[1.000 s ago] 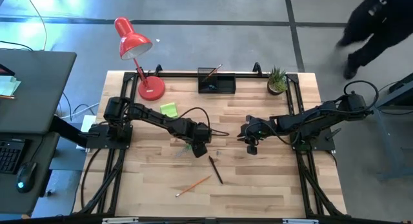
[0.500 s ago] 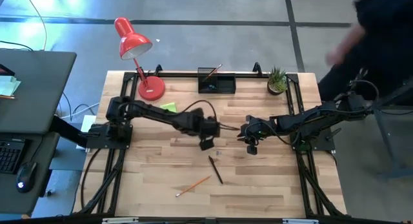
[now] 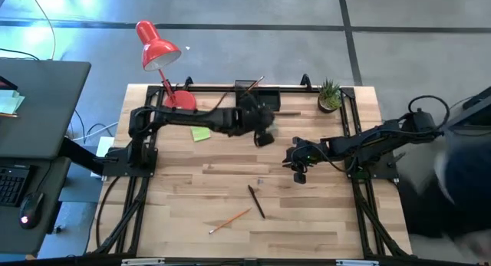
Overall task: Pick and place office supplies into organizer
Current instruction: Put the green scissor into the desk organizer
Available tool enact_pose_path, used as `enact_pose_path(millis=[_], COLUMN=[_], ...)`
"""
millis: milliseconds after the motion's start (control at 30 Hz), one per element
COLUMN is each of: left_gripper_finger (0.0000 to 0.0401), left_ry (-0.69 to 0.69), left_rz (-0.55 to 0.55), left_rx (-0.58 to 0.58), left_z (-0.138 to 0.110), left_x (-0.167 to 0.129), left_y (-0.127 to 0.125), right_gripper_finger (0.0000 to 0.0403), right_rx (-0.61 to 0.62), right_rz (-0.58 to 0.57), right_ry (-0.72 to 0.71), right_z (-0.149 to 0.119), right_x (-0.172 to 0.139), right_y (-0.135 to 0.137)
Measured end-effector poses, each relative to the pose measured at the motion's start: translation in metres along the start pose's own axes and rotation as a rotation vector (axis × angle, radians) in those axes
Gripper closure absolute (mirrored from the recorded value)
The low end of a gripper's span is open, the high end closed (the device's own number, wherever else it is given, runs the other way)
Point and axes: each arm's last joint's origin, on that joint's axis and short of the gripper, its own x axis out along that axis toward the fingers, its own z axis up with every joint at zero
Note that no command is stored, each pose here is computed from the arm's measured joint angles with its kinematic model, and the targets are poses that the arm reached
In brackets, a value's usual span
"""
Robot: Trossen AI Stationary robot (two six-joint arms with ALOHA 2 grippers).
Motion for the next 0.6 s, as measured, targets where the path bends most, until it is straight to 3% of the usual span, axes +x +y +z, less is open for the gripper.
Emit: enact_pose_path(millis=[133, 300, 400, 600], left_gripper_finger=[0.0401, 0.0380, 0.0368, 0.0346], left_ry=[-0.016, 0.110, 0.239, 0.264], left_rz=[-0.097, -0.268, -0.277, -0.248], left_rx=[-0.041, -0.030, -0.021, -0.045], left_z=[0.002, -0.012, -0.031, -0.058], left_x=[0.011, 0.021, 0.027, 0.043], left_y=[0.020, 0.028, 0.028, 0.024], right_gripper_finger=[0.0336, 0.0336, 0.0336, 0.0336], right_rx=[0.011, -0.003, 0.004, 0.028], right_rz=[-0.007, -0.027, -0.070, -0.105], right_ry=[-0.001, -0.003, -0.006, -0.020], right_z=[0.000, 0.000, -0.001, 0.000], right_x=[0.000, 0.000, 0.000, 0.000], right_y=[0.000, 0.004, 0.005, 0.004])
